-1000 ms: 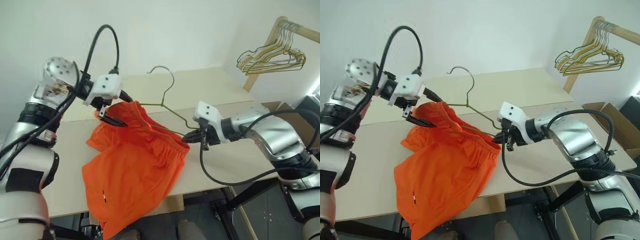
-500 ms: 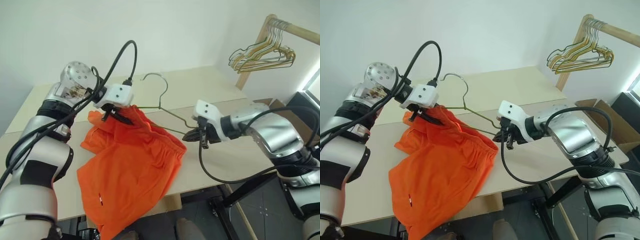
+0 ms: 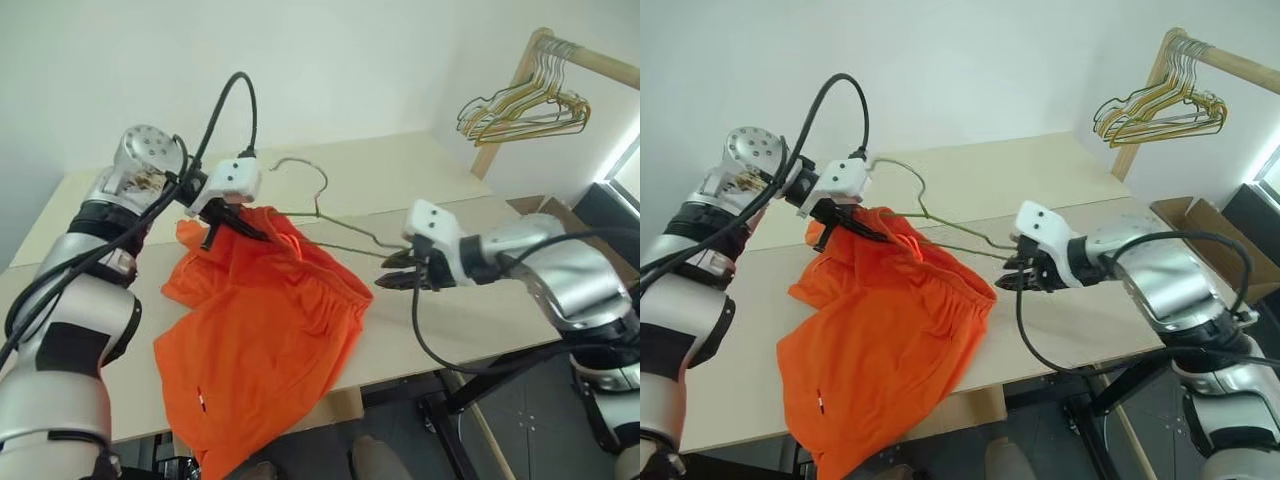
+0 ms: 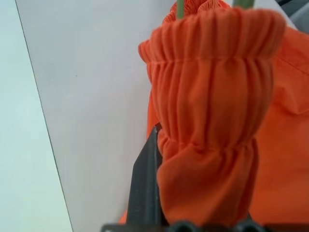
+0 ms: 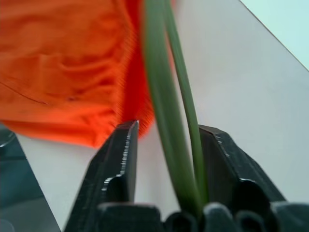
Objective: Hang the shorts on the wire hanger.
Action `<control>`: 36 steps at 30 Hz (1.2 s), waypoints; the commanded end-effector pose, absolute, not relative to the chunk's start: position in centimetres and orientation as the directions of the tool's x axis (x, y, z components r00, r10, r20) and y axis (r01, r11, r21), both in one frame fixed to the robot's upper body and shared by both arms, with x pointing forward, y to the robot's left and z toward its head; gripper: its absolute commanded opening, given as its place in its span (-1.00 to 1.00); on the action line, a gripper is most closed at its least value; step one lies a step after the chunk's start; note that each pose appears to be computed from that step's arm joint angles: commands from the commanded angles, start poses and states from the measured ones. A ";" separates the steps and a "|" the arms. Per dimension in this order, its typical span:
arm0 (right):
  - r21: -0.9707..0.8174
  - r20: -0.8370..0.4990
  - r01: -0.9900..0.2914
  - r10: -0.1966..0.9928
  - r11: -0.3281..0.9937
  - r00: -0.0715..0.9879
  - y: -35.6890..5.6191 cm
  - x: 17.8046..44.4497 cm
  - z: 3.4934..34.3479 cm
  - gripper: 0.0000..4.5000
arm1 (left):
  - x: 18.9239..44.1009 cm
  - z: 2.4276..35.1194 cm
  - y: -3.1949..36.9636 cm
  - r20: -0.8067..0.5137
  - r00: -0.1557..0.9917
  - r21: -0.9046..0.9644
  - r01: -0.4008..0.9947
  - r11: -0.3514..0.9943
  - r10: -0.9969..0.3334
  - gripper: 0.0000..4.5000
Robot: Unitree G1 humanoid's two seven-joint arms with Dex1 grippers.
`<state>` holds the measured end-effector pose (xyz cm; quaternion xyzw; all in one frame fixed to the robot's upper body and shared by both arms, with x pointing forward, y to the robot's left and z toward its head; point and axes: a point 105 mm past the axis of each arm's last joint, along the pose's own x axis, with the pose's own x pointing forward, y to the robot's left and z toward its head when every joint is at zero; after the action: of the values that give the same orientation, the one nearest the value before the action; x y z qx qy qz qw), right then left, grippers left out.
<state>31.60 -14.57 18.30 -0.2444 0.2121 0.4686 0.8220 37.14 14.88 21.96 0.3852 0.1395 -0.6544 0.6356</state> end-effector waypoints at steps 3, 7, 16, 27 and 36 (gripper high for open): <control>-0.219 -0.495 -0.786 0.628 0.578 0.600 -18.1 30.9 21.0 0.95 | 36.6 22.4 15.3 -0.655 0.098 0.298 0.945 -0.137 -0.749 -1.00; -0.145 -0.450 -0.760 0.642 0.633 0.620 -20.1 29.3 21.1 0.99 | 36.6 22.3 15.4 -0.646 0.099 0.286 0.951 -0.120 -0.757 -1.00; 0.110 -0.353 -0.798 0.774 0.592 0.525 -14.0 26.7 14.6 0.99 | 36.6 22.7 15.0 -0.625 0.093 0.275 0.956 -0.107 -0.775 -1.00; 0.300 -0.283 -0.798 0.848 0.522 0.448 -7.5 28.5 11.3 0.92 | 36.5 23.1 15.0 -0.624 0.096 0.285 0.952 -0.111 -0.775 -1.00; 0.345 -0.287 -0.784 0.853 0.516 0.435 -8.2 28.8 10.7 -0.24 | 36.3 23.0 15.5 -0.624 0.103 0.277 0.956 -0.096 -0.775 -1.00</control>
<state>28.49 -7.99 9.26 0.0771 0.2454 0.4768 0.8405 36.48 15.40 21.65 0.3409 0.1544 -0.6590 0.6525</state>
